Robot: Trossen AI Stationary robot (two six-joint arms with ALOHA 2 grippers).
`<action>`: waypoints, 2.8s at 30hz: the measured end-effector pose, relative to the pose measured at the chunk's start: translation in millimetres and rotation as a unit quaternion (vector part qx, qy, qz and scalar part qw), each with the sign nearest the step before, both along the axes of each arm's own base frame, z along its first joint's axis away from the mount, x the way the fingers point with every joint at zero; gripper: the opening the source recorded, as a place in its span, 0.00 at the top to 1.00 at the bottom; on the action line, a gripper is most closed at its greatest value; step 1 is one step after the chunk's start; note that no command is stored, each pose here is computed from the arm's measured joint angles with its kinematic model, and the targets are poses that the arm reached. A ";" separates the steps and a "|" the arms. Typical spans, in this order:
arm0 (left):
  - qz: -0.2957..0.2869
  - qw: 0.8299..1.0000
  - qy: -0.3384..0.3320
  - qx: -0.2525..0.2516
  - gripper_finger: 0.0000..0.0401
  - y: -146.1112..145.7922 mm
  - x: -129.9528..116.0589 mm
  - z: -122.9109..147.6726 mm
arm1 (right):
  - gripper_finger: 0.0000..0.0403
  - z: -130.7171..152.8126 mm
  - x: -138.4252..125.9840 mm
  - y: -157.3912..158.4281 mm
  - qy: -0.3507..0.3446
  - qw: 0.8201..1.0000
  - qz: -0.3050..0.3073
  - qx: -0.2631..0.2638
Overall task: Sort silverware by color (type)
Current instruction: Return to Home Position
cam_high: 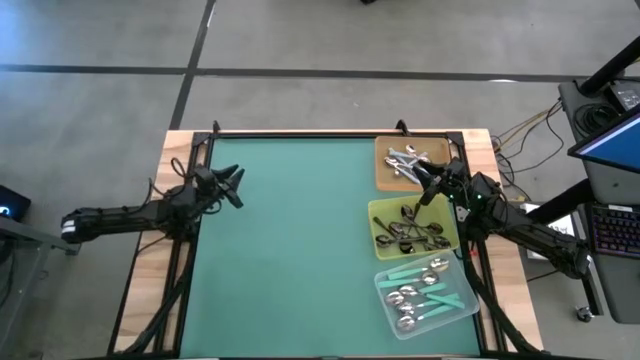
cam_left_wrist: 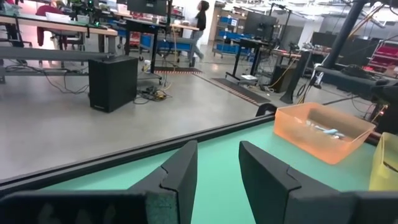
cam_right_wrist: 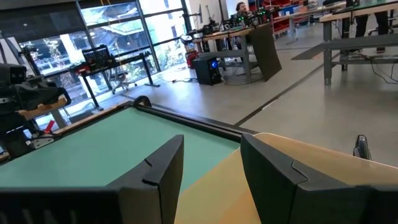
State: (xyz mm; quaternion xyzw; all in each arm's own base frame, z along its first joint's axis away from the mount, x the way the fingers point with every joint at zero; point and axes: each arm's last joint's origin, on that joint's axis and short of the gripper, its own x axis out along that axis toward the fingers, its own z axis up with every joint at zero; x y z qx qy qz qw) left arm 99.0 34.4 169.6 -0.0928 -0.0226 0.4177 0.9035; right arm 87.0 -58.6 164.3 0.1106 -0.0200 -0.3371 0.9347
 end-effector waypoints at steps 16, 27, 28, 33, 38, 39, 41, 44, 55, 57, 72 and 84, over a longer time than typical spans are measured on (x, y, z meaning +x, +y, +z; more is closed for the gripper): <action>-0.001 1.000 0.018 -0.003 0.74 0.3 2.4 -3.1 | 0.63 0.0 0.0 0.0 0.000 1.000 0.000 0.000; -0.001 1.000 0.026 -0.004 0.74 0.5 3.4 -4.5 | 0.63 0.0 0.0 0.0 0.000 1.000 0.000 0.000; -0.001 1.000 0.027 -0.004 0.74 0.5 3.5 -4.7 | 0.63 0.0 0.0 0.0 0.000 1.000 0.000 0.000; -0.001 1.000 0.029 -0.005 0.74 0.5 3.7 -5.0 | 0.63 0.0 0.0 0.0 0.000 1.000 0.000 0.000; -0.001 1.000 0.029 -0.005 0.74 0.5 3.7 -4.9 | 0.63 0.0 0.0 0.0 0.000 1.000 0.000 0.000; -0.001 1.000 0.029 -0.005 0.74 0.5 3.7 -4.9 | 0.63 0.0 0.0 0.0 0.000 1.000 0.000 0.000; -0.001 1.000 0.029 -0.005 0.74 0.5 3.7 -4.9 | 0.63 0.0 0.0 0.0 0.000 1.000 0.000 0.000; -0.001 1.000 0.029 -0.005 0.74 0.5 3.7 -4.9 | 0.63 0.0 0.0 0.0 0.000 1.000 0.000 0.000; -0.001 1.000 0.029 -0.005 0.74 0.5 3.7 -4.9 | 0.63 0.0 0.0 0.0 0.000 1.000 0.000 0.000; -0.001 1.000 0.029 -0.005 0.74 0.5 3.7 -4.9 | 0.63 0.0 0.0 0.0 0.000 1.000 0.000 0.000; -0.001 1.000 0.029 -0.005 0.74 0.5 3.7 -4.9 | 0.63 0.0 0.0 0.0 0.000 1.000 0.000 0.000; -0.001 1.000 0.029 -0.005 0.74 0.6 3.7 -4.9 | 0.63 -0.1 0.0 0.0 0.000 1.000 0.000 0.000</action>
